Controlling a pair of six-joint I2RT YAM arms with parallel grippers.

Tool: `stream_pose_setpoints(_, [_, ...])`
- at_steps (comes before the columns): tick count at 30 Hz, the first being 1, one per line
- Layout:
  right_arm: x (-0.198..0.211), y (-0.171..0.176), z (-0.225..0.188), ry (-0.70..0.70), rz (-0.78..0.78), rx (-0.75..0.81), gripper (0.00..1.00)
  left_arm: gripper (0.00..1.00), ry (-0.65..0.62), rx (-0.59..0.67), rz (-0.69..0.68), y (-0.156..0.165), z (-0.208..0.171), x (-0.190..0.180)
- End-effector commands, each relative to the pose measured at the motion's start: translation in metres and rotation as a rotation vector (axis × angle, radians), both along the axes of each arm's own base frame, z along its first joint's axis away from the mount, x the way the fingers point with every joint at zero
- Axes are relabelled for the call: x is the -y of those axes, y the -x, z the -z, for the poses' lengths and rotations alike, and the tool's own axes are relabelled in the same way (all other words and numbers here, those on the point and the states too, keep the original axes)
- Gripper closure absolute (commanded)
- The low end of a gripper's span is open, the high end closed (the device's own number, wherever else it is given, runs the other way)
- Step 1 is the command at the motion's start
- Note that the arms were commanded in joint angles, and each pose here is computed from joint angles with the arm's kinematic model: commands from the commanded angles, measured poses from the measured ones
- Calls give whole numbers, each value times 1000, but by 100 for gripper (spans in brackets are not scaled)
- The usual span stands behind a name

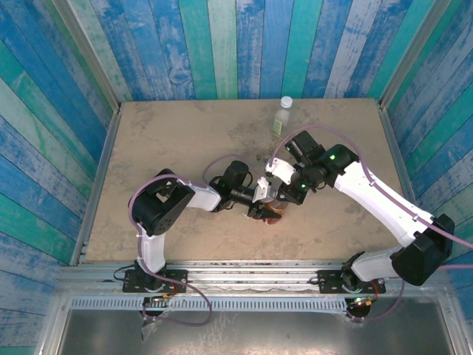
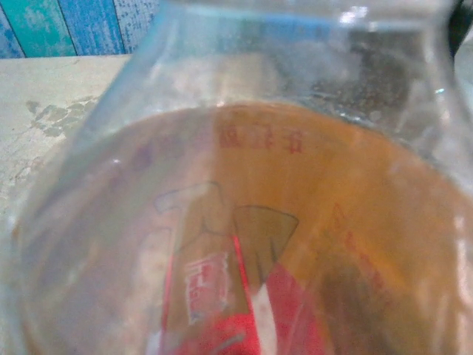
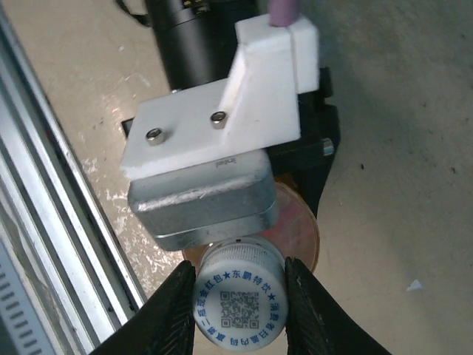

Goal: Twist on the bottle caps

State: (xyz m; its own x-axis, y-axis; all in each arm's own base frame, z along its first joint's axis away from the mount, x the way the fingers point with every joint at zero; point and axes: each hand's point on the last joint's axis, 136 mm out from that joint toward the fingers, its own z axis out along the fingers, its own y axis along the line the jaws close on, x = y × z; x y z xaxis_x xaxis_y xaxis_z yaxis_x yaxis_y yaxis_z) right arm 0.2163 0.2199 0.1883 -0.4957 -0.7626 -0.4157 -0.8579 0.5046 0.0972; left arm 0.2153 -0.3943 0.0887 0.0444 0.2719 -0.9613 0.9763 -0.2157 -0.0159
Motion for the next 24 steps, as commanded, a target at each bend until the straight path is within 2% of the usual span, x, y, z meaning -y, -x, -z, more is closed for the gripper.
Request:
stream_pose_setpoints(1, [8,-9,1,20,313,-72,78,42,-229,-162,-117,1,65,-19])
stream_pose_setpoints(7, [17,-14,9,24,744,-155,78,43,-243,-160,-130,-2,69,-19])
stream_pose_setpoints(11, [12,-17,1,17,734,-118,70,43,-247,-161,-132,-1,70,-21])
stream_pose_setpoints(15, [9,-20,-25,-41,615,-31,40,43,-220,-164,-124,4,66,-23])
stream_pose_setpoints(17, [6,-19,-40,-92,537,19,32,43,-208,-169,-121,6,64,-23])
stream_pose_setpoints(20, [8,-22,-60,-189,503,112,34,43,-198,-170,-123,6,62,-24])
stream_pose_setpoints(24, [6,-30,-62,-369,538,122,53,43,-199,-172,-122,6,63,-23])
